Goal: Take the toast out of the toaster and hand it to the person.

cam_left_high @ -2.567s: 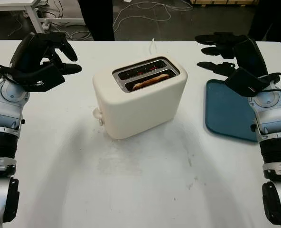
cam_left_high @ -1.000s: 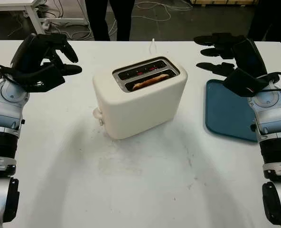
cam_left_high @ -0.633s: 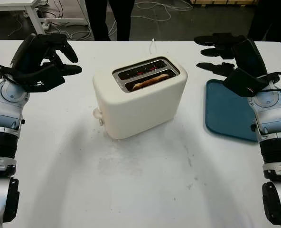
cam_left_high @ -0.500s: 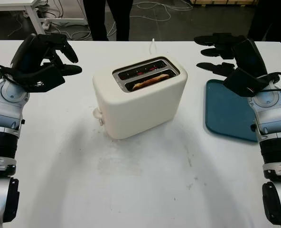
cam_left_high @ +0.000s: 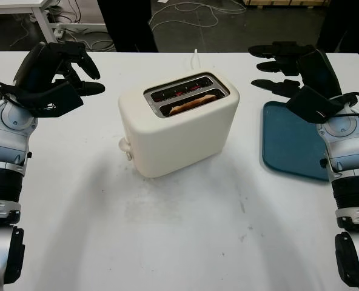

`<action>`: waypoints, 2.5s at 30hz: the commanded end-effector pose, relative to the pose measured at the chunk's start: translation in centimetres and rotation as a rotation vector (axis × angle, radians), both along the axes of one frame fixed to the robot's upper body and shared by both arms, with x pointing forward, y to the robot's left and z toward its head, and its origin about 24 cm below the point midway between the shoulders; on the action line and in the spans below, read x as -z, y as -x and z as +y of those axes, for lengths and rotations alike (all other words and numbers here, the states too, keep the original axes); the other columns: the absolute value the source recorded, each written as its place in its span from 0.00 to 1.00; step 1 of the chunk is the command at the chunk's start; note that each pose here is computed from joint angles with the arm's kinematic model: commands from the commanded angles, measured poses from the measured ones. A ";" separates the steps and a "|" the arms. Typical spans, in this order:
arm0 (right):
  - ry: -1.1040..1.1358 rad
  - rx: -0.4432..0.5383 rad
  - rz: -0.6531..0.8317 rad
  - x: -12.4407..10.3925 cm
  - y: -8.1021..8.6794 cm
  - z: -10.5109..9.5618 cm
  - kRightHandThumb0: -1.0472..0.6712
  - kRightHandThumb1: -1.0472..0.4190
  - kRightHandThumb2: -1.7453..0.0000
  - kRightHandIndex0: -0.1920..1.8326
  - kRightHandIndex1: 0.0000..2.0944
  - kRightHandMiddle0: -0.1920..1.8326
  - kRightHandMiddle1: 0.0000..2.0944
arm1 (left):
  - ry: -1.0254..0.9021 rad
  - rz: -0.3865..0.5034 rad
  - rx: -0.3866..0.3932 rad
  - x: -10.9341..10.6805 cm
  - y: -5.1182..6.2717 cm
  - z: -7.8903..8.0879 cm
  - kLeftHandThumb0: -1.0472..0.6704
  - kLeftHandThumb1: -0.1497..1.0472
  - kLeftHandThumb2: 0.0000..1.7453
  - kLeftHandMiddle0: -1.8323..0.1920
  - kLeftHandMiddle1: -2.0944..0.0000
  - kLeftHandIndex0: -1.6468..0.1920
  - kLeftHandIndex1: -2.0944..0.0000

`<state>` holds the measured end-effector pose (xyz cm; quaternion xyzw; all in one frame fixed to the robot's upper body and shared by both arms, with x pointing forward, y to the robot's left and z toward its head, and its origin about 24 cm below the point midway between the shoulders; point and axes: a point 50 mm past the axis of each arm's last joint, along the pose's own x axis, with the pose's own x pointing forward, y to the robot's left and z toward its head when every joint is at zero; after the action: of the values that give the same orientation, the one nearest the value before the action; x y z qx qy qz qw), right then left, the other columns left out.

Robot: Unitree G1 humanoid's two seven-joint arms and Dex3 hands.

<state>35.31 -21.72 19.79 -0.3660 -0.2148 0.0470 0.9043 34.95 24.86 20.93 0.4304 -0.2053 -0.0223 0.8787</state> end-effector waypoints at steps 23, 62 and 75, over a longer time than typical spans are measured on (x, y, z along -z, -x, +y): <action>0.000 0.005 0.015 0.5 0.0 -0.1 0.50 0.16 1.00 0.55 0.00 0.49 0.00 | 0.027 -0.013 -0.006 0.0 0.2 0.4 0.00 0.86 0.00 0.43 0.43 0.45 0.42; -0.036 -0.012 0.037 0.7 0.0 -0.1 0.50 0.15 1.00 0.53 0.00 0.48 0.00 | 0.021 -0.012 -0.001 -0.1 0.2 0.4 0.00 0.86 0.00 0.44 0.42 0.46 0.41; -0.027 -0.017 0.044 0.6 0.1 -0.1 0.49 0.14 1.00 0.53 0.00 0.48 0.00 | 0.025 -0.015 0.000 0.0 0.2 0.5 0.00 0.86 0.00 0.43 0.43 0.46 0.42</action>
<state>35.36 -21.74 19.61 -0.3608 -0.2033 0.0571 0.9084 34.92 24.97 20.96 0.4237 -0.2088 -0.0210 0.8812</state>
